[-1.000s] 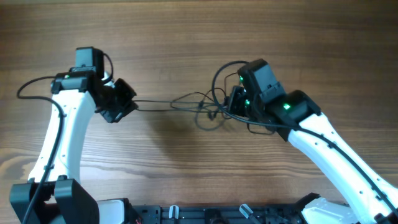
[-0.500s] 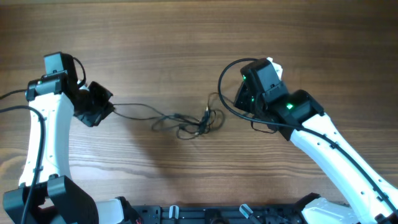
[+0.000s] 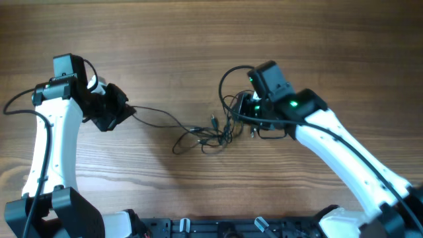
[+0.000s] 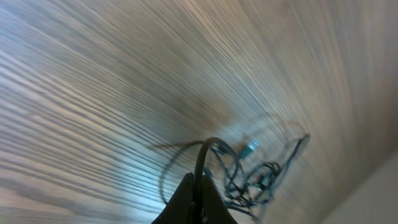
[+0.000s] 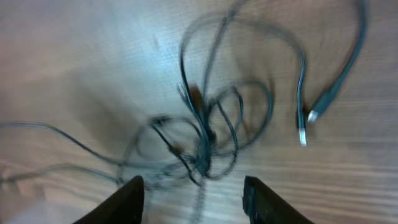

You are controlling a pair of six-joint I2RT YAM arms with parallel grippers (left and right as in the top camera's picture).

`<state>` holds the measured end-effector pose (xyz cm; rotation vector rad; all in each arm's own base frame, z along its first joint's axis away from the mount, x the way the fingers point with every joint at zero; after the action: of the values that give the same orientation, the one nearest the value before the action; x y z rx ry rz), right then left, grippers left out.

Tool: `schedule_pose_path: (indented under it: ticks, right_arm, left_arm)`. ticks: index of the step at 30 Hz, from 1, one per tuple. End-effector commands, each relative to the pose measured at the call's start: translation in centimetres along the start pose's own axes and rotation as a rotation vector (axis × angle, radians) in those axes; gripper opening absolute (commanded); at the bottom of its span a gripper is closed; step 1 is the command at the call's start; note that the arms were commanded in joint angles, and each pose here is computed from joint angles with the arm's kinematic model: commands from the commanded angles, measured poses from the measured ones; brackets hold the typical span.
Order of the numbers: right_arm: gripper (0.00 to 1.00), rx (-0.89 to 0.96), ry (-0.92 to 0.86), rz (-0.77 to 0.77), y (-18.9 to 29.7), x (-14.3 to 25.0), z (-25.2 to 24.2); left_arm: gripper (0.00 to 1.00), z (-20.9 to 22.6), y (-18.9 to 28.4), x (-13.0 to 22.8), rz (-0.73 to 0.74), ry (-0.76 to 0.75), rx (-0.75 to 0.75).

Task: Untangle cables

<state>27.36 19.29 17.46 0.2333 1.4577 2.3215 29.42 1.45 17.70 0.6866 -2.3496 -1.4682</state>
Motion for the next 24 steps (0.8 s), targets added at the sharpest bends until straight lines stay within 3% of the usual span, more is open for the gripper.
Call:
schedule_pose_path:
  ticks: [1,6,18,24]
  right_arm:
    - [0.53,-0.025,0.077,0.195,-2.0,1.9,0.2]
    - [0.56,0.031,0.136,0.302,-3.9,3.6,-0.7]
    - [0.56,-0.108,0.101,0.288,-4.7,3.3,2.2]
    - [0.49,-0.045,0.044,0.303,-5.9,3.8,1.4]
  left_arm:
    - [0.04,1.3,-0.1,-0.6,-0.043,0.050,-0.105]
    - [0.04,1.3,0.0,-1.1,-0.072,0.085,-0.108]
    - [0.04,1.4,0.0,-0.9,-0.065,0.090,-0.111]
    - [0.04,1.4,0.0,-0.9,-0.065,0.090,-0.111]
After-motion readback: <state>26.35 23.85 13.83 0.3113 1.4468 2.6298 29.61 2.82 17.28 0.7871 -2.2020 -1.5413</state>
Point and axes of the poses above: each gripper's point midway between its finger pads, its own y axis back along the fingers, its own z axis along the line the jaws close on, x = y × z, the point moved 5 cm from there along y, back along the fingers, and after that the axes turned 12 degrees about -y, right-handed, at the moved point
